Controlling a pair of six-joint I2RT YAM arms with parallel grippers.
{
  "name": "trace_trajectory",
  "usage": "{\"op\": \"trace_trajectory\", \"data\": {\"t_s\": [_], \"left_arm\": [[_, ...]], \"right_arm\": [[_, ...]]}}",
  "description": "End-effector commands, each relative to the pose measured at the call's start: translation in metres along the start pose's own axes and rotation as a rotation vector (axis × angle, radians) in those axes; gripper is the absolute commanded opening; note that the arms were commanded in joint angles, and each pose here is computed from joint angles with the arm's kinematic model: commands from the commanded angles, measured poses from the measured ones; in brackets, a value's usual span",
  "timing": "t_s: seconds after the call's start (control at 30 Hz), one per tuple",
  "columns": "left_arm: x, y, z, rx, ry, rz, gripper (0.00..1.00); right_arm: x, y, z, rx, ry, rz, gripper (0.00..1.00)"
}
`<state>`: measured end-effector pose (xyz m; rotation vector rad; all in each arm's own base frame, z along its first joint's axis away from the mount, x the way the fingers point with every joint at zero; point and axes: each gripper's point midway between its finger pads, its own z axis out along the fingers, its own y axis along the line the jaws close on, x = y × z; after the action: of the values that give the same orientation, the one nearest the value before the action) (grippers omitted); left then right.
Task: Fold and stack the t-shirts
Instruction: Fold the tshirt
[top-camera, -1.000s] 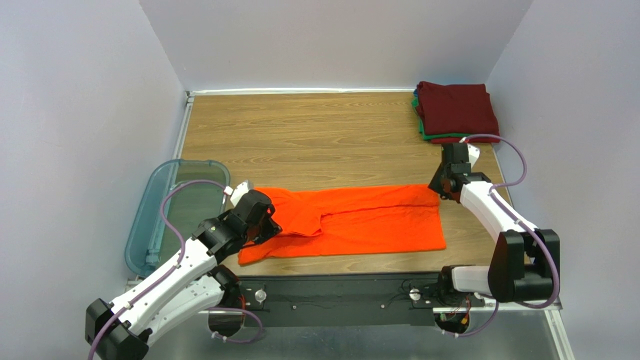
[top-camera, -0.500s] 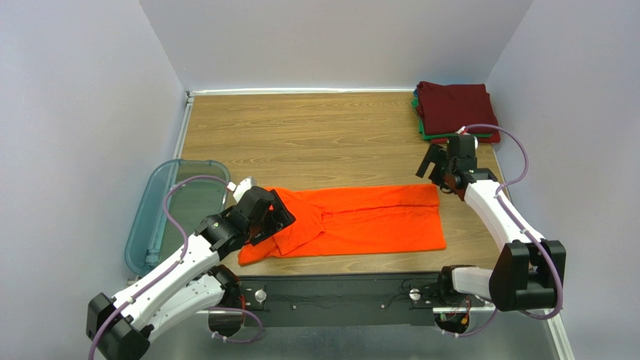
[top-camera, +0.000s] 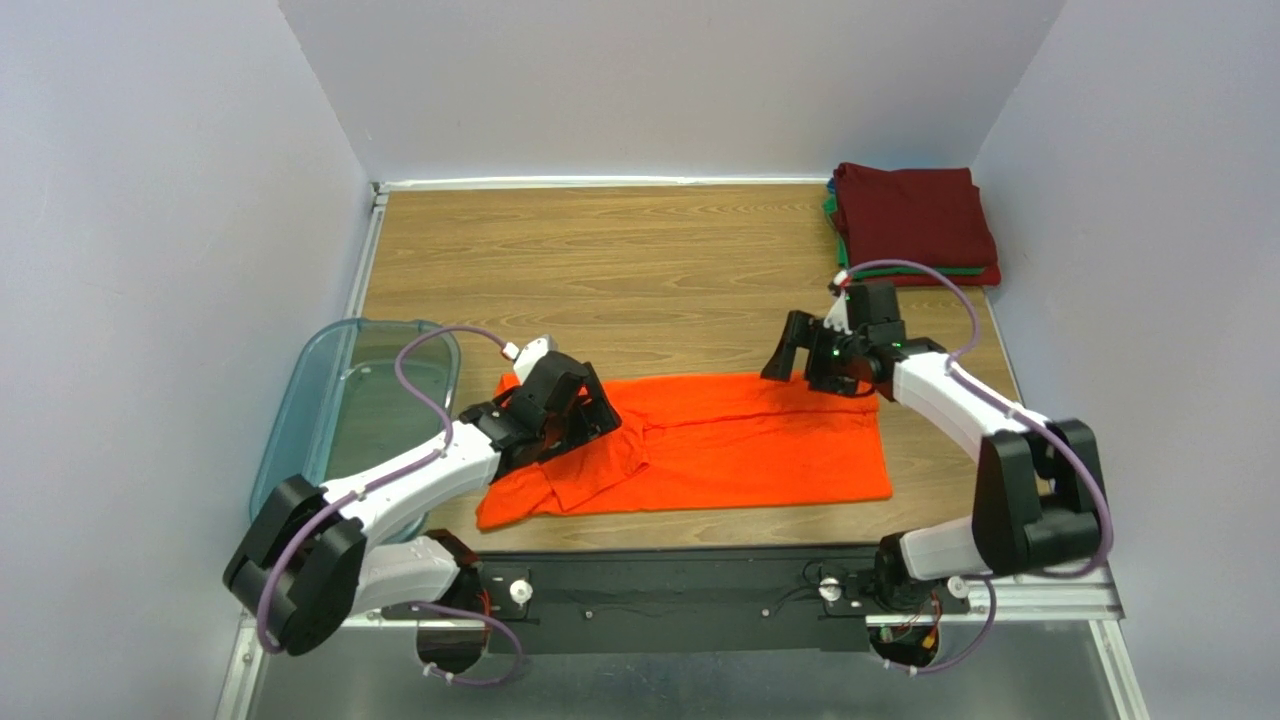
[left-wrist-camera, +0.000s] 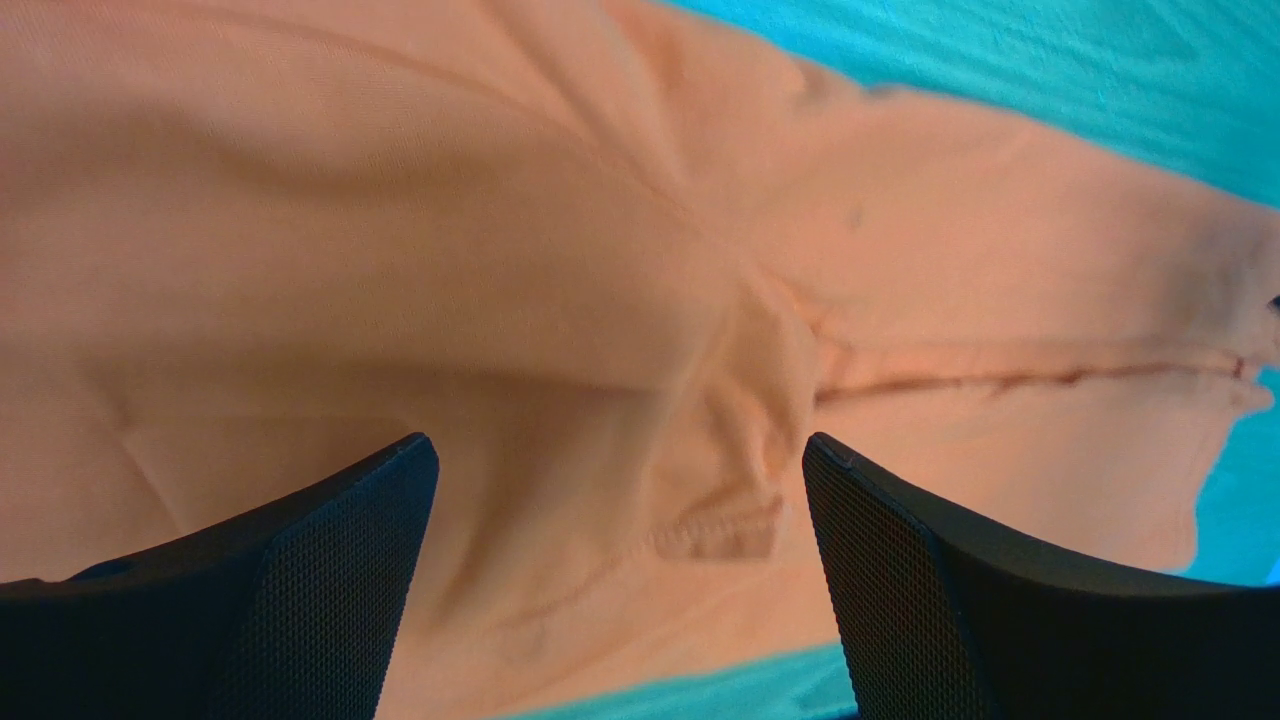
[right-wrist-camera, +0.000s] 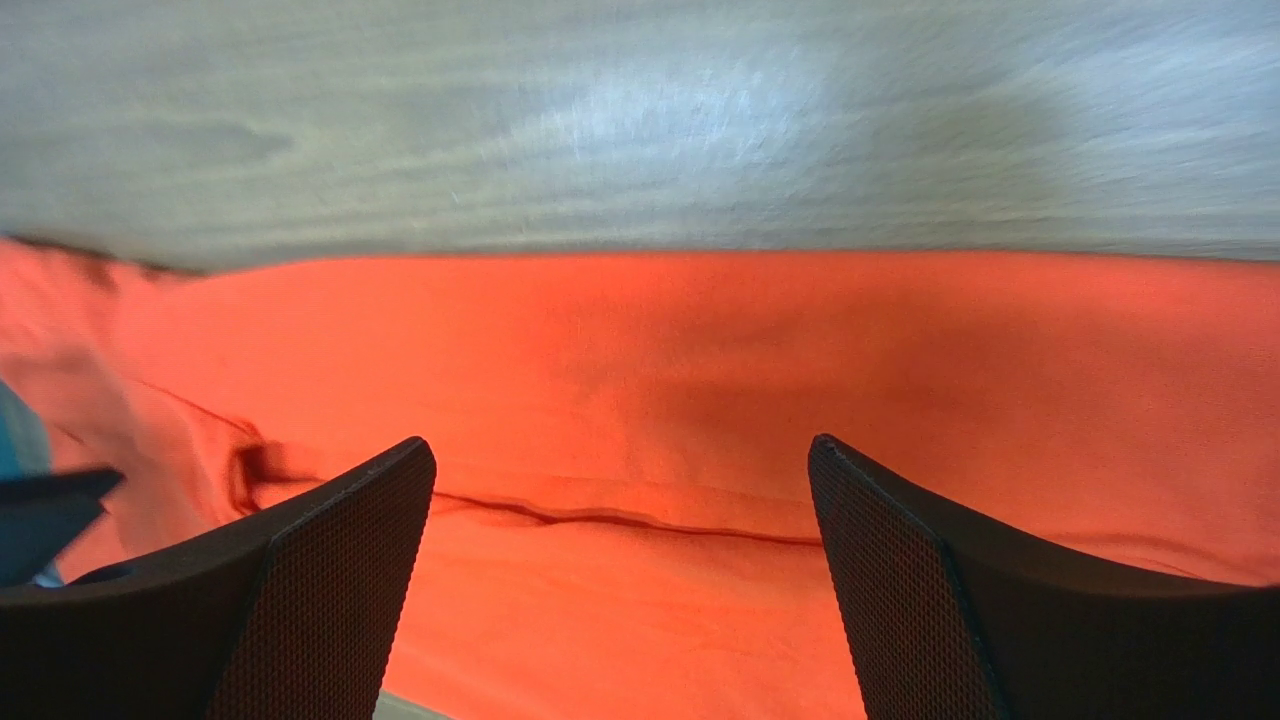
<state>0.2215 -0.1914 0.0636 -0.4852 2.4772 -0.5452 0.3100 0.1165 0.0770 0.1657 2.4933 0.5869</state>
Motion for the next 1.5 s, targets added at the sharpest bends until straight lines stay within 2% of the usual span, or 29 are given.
{"op": "trace_trajectory", "data": {"t_s": [0.0,0.17,0.37,0.4,0.5,0.57,0.6,0.63,0.7,0.73,0.77,0.8,0.83,0.9,0.93,0.97,1.0,1.03,1.07,1.13,1.23,1.4,1.47], "left_arm": [[-0.011,0.006,0.022,0.001,-0.035,0.011,0.98],[-0.001,0.023,0.048,-0.052,0.04,0.05,0.98],[-0.043,0.034,0.078,-0.142,-0.027,0.057,0.98],[-0.05,0.034,0.083,-0.157,-0.04,0.065,0.98],[-0.075,0.01,0.104,-0.153,-0.023,0.136,0.98],[-0.1,-0.015,0.126,-0.135,-0.052,0.167,0.98],[-0.126,-0.037,0.132,-0.125,-0.093,0.156,0.98],[-0.119,-0.031,0.157,-0.158,-0.046,0.168,0.98],[-0.121,-0.042,0.177,-0.161,0.003,0.203,0.98],[-0.148,-0.072,0.183,-0.118,-0.043,0.206,0.98],[-0.14,-0.064,0.206,-0.15,-0.005,0.213,0.98],[-0.159,-0.091,0.207,-0.115,-0.025,0.225,0.98],[-0.163,-0.101,0.213,-0.096,-0.029,0.237,0.98],[-0.155,-0.111,0.234,-0.065,0.017,0.256,0.98],[-0.173,-0.142,0.232,0.008,-0.02,0.28,0.98],[-0.162,-0.144,0.247,0.02,0.011,0.295,0.98],[-0.177,-0.166,0.244,0.064,-0.018,0.3,0.98],[-0.178,-0.171,0.249,0.07,-0.022,0.302,0.98],[-0.164,-0.166,0.263,0.074,0.026,0.31,0.98],[-0.166,-0.177,0.271,0.118,0.031,0.323,0.98],[-0.16,-0.174,0.276,0.115,0.044,0.306,0.98],[-0.178,-0.171,0.273,0.085,-0.025,0.278,0.98],[-0.178,-0.166,0.278,0.068,-0.012,0.258,0.98]], "right_arm": [[0.016,-0.001,0.023,-0.023,0.068,-0.024,1.0],[0.026,-0.012,0.041,0.014,0.12,-0.017,1.0],[0.056,-0.016,0.036,0.038,0.161,0.02,1.0],[0.073,-0.02,0.033,0.044,0.192,0.031,1.0],[0.091,-0.012,0.02,0.039,0.202,0.05,1.0],[0.118,-0.007,0.015,0.048,0.24,0.032,1.0],[0.123,0.002,0.011,0.052,0.224,0.047,1.0],[0.136,0.002,0.008,0.052,0.247,0.057,1.0],[0.149,0.013,0.003,0.035,0.264,0.095,1.0],[0.156,0.026,-0.002,-0.002,0.266,0.071,1.0],[0.165,0.028,-0.005,-0.008,0.279,0.07,1.0],[0.174,0.04,-0.009,-0.036,0.289,0.057,1.0],[0.18,0.046,-0.011,-0.055,0.302,0.046,1.0],[0.197,0.062,-0.015,-0.132,0.356,0.023,1.0],[0.212,0.074,-0.018,-0.174,0.394,-0.02,1.0],[0.222,0.076,-0.016,-0.174,0.424,-0.034,1.0],[0.231,0.089,-0.017,-0.197,0.431,-0.076,1.0],[0.236,0.092,-0.017,-0.192,0.437,-0.093,1.0],[0.238,0.098,-0.014,-0.187,0.439,-0.101,1.0],[0.248,0.108,-0.015,-0.2,0.454,-0.147,1.0],[0.252,0.115,-0.012,-0.198,0.456,-0.169,1.0],[0.247,0.12,-0.01,-0.199,0.437,-0.173,1.0],[0.24,0.124,-0.01,-0.202,0.403,-0.172,1.0]]}}
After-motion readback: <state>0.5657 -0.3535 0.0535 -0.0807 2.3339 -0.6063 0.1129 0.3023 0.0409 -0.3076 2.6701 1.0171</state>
